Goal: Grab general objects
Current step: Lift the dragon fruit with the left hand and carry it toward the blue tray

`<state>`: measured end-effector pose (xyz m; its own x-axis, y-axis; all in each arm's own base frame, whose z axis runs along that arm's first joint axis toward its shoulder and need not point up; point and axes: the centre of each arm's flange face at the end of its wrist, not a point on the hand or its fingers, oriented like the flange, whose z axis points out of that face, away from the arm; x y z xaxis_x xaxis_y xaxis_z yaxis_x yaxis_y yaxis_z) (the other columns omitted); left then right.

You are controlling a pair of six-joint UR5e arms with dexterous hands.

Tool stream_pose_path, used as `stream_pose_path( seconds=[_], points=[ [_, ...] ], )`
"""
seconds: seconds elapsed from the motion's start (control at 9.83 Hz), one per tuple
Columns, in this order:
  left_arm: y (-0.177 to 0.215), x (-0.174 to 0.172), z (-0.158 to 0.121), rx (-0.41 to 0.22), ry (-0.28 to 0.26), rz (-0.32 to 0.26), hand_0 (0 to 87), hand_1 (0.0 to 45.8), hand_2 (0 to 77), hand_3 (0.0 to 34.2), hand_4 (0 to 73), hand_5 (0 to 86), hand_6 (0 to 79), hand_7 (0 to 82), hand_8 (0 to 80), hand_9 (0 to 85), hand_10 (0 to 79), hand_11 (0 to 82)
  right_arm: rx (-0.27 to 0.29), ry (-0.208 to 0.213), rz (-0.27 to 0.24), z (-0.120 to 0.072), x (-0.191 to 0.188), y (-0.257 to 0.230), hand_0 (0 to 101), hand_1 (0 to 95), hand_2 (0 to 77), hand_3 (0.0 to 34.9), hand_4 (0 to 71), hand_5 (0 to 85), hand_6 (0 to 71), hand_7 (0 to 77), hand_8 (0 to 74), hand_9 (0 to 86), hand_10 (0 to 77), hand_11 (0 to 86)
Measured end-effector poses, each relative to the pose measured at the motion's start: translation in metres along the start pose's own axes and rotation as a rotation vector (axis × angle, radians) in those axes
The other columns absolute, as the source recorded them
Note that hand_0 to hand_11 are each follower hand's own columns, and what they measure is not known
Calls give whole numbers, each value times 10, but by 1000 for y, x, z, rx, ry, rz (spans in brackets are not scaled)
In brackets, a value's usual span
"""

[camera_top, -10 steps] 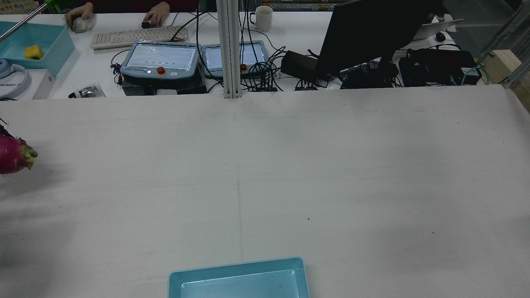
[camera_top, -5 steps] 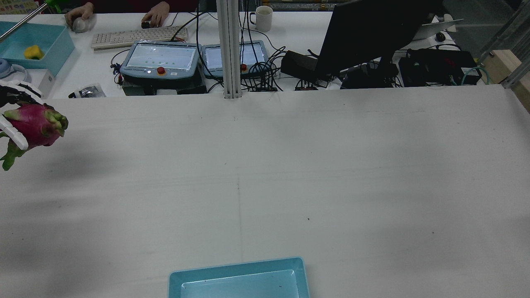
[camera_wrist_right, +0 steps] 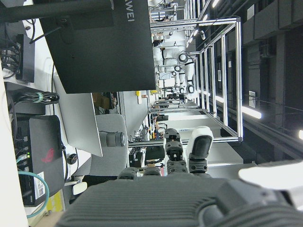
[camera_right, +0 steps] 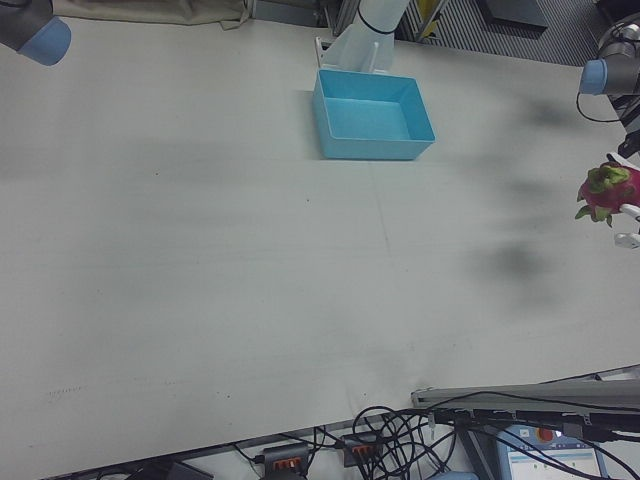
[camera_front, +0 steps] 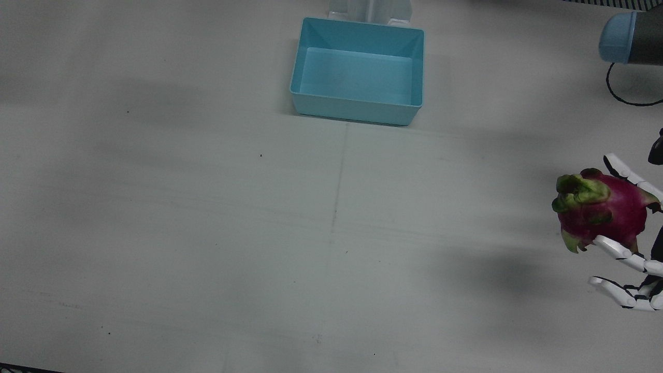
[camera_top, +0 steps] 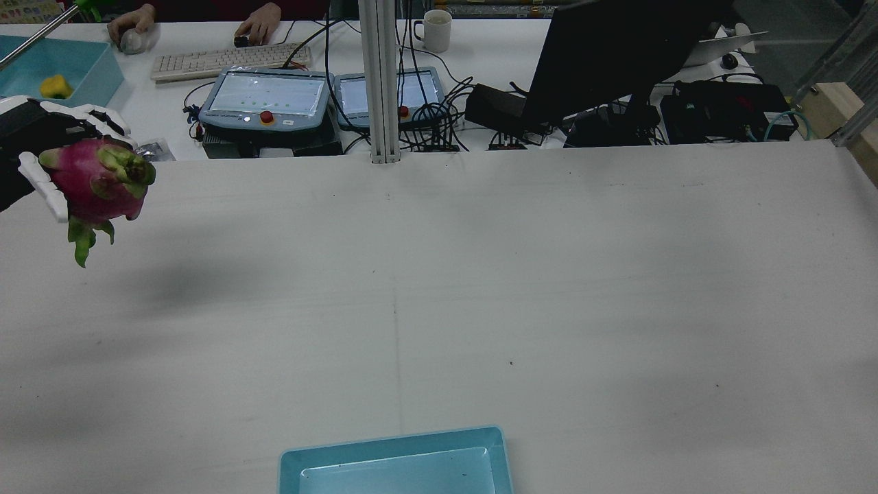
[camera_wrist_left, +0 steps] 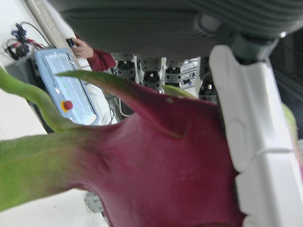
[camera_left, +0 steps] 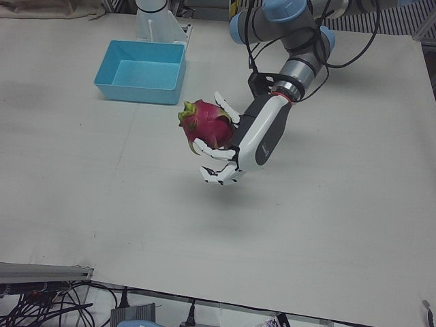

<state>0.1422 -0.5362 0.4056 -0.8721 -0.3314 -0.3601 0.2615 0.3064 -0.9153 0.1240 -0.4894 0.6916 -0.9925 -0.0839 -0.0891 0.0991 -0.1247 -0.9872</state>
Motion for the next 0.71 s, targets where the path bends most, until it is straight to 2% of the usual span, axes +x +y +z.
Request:
stream_pose_path(
  seconds=[0.1, 0.31, 0.41, 0.51, 0.71],
  points=[
    [19, 4, -2, -50, -9, -22, 802, 0, 0, 0, 654, 251, 185, 502, 327, 349, 142, 382, 0, 0, 0, 0, 0, 0, 0, 54, 16, 0, 0, 736, 0, 0, 0, 11, 0, 5],
    [64, 11, -16, -137, -26, -50, 803, 0, 5, 0, 660, 251, 213, 584, 316, 338, 142, 349, 2, 0, 1, 0, 0, -1, 0, 54, 16, 0, 0, 736, 0, 0, 0, 11, 0, 5],
    [91, 10, -28, -175, -43, -64, 803, 0, 5, 0, 660, 251, 213, 584, 316, 338, 142, 349, 4, 0, 1, 0, 0, -2, 0, 54, 16, 0, 0, 736, 0, 0, 0, 11, 0, 11],
    [114, 8, -40, -204, -60, -76, 802, 0, 0, 0, 660, 251, 224, 611, 322, 344, 142, 316, 4, 0, 1, 0, 0, -2, 0, 54, 16, 0, 0, 736, 0, 0, 0, 11, 0, 11],
    [144, -5, -54, -245, -100, -96, 801, 0, 0, 0, 665, 245, 245, 638, 311, 355, 142, 305, 5, -1, 1, 0, 0, -2, 0, 54, 16, 0, 0, 736, 0, 0, 0, 11, 0, 5]
  ],
)
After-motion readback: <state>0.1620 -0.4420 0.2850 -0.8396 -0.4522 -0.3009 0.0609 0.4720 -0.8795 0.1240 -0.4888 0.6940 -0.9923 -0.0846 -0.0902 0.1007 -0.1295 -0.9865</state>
